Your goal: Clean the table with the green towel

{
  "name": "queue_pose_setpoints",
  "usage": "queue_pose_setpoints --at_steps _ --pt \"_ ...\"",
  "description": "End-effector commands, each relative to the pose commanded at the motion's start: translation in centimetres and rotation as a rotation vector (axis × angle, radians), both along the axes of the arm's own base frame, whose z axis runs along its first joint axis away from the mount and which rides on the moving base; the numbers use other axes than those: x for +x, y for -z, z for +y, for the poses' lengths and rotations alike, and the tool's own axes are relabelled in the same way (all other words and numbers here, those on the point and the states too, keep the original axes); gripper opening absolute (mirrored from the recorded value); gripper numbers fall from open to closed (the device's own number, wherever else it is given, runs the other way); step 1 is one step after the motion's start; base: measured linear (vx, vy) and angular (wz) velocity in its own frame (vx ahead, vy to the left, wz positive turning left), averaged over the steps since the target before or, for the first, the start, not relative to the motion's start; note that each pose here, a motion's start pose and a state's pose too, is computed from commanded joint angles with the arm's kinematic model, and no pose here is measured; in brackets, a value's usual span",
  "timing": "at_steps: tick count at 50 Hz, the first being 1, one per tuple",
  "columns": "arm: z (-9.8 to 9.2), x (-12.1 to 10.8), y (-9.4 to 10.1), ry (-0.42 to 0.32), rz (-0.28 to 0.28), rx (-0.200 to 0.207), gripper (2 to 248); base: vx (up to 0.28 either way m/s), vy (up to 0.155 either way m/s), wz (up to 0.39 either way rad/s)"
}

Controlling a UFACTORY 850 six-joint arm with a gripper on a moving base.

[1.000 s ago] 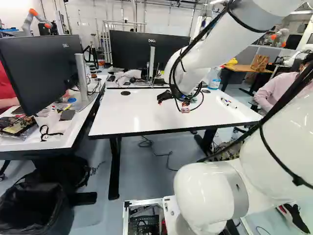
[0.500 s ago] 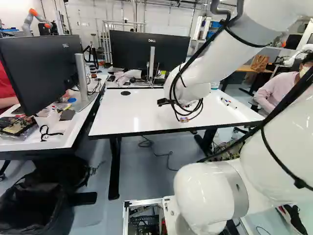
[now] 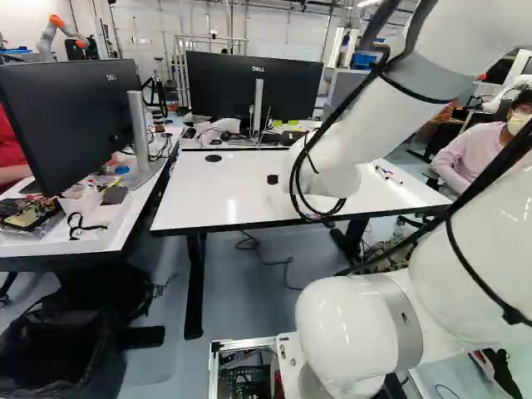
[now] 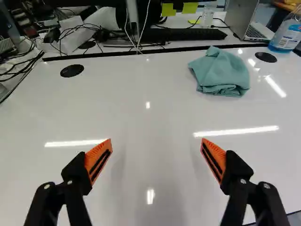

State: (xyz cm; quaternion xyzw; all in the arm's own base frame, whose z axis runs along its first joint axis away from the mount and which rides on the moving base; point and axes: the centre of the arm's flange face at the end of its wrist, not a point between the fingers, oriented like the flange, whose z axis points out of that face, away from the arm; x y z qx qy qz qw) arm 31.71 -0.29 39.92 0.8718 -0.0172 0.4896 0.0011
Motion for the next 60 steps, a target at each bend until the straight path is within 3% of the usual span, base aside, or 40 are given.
queue_pose_setpoints --at_steps 32,60 --pt "0.2 -2.8 2.2 -0.018 -0.137 -0.013 247 0.000 0.000 0.000" --pt "0.3 -4.3 3.2 -0.027 -0.201 -0.018 247 0.000 0.000 0.000"
